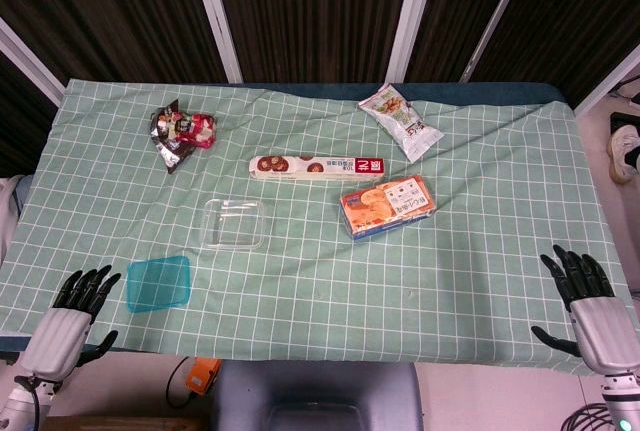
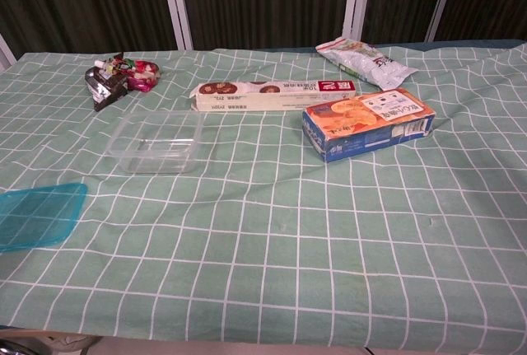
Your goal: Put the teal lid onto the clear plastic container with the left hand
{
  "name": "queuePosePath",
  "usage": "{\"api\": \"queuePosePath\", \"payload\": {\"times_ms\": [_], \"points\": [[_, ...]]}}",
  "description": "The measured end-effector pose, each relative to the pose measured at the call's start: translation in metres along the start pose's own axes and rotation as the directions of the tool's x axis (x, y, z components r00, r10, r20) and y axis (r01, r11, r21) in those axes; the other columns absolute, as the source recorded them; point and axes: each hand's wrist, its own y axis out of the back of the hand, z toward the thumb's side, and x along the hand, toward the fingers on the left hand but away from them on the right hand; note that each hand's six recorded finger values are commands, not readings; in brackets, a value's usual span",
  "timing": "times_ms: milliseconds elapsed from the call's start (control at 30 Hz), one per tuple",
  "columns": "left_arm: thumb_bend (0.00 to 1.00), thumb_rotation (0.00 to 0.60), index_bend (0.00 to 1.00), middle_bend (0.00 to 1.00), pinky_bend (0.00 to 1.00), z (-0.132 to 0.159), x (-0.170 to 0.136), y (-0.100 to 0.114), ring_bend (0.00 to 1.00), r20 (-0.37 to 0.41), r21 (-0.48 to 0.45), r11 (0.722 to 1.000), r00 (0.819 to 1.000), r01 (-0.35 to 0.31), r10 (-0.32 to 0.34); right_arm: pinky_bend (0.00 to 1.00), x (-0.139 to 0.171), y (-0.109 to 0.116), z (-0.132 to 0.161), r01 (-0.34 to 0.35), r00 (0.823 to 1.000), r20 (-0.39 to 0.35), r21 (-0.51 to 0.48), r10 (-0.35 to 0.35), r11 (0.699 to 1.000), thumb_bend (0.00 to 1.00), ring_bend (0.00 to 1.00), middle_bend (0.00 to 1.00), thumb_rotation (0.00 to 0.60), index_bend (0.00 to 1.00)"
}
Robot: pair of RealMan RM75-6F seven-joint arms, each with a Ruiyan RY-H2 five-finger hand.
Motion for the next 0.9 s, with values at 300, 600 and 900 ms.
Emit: {"api": "queuePosePath", "payload": {"times_ms": [300, 600, 900], "points": [[0.25, 0.600, 0.00, 0.00, 0.00, 0.013, 0.018, -0.008, 0.00, 0.095, -0.076, 0.996, 0.994, 0.053, -0.046, 0.00, 0.000, 0.001, -0.002, 0.001, 1.000, 0.002, -0.007, -0.001, 1.000, 0.19, 0.00, 0.00, 0.600, 0.00], [0.23, 0.600, 0.00, 0.00, 0.00, 0.013, 0.075, -0.027, 0.00, 0.300, -0.304, 0.936, 0.950, 0.178, -0.083, 0.00, -0.002, -0.004, 0.002, -0.022, 1.000, -0.012, -0.008, 0.022, 1.000, 0.19, 0.00, 0.00, 0.600, 0.00], [0.22, 0.600, 0.00, 0.00, 0.00, 0.011, 0.127, -0.066, 0.00, 0.363, -0.294, 0.889, 0.902, 0.350, -0.235, 0.00, -0.006, -0.009, 0.007, -0.039, 0.999, -0.016, 0.002, 0.040, 0.999, 0.19, 0.00, 0.00, 0.600, 0.00]]}}
